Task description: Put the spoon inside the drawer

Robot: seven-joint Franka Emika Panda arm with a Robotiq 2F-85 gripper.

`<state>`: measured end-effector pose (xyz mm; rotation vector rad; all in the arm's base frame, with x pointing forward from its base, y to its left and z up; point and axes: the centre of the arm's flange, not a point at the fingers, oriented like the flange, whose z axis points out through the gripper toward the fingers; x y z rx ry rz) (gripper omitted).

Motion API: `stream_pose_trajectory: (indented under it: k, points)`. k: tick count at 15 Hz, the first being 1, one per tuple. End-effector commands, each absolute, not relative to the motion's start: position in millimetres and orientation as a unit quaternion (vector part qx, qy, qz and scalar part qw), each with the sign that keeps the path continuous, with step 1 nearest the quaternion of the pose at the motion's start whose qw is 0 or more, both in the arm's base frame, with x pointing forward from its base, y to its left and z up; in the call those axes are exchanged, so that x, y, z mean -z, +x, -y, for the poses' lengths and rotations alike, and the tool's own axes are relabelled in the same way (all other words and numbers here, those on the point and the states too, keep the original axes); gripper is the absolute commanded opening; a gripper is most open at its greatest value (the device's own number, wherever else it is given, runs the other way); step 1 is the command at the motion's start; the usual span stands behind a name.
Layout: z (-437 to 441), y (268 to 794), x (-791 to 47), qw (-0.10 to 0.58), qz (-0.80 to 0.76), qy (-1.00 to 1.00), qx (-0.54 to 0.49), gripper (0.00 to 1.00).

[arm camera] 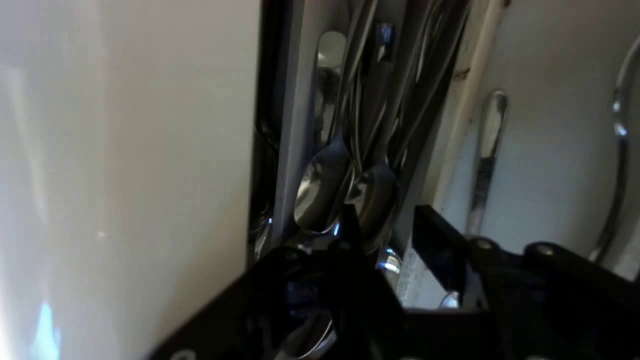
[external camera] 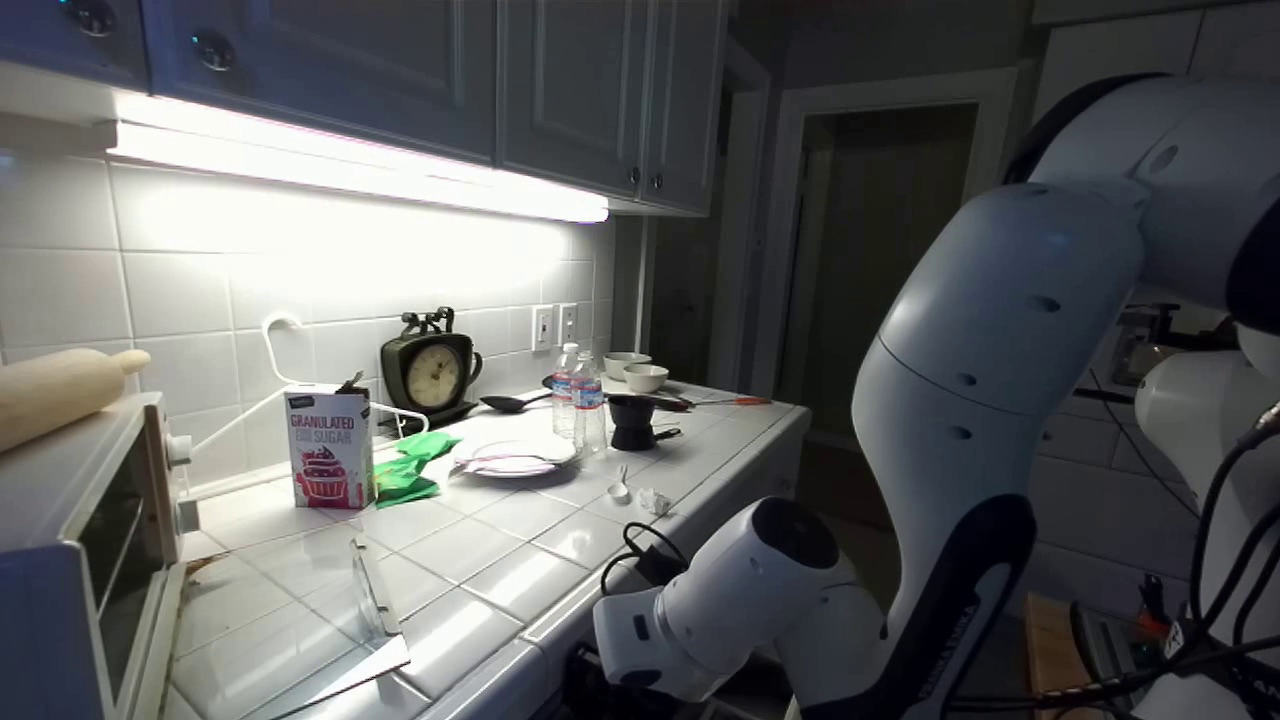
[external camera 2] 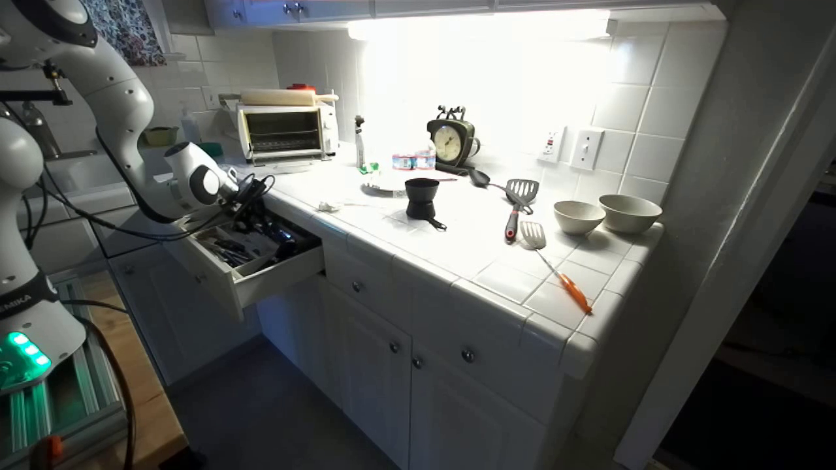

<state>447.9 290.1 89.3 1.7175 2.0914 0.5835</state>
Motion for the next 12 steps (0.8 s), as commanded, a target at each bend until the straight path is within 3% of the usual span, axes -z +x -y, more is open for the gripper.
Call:
stream_pose_trajectory:
  k: [1, 6, 12]
  points:
    - [-293, 456, -86, 0.192, -0.734, 0.615, -0.213, 0.66]
    - [-293, 454, -88, 0.182, -0.729, 0.628, -0.203, 0.98]
    - [-294, 453, -106, 0.183, -0.709, 0.647, -0.214, 1.0]
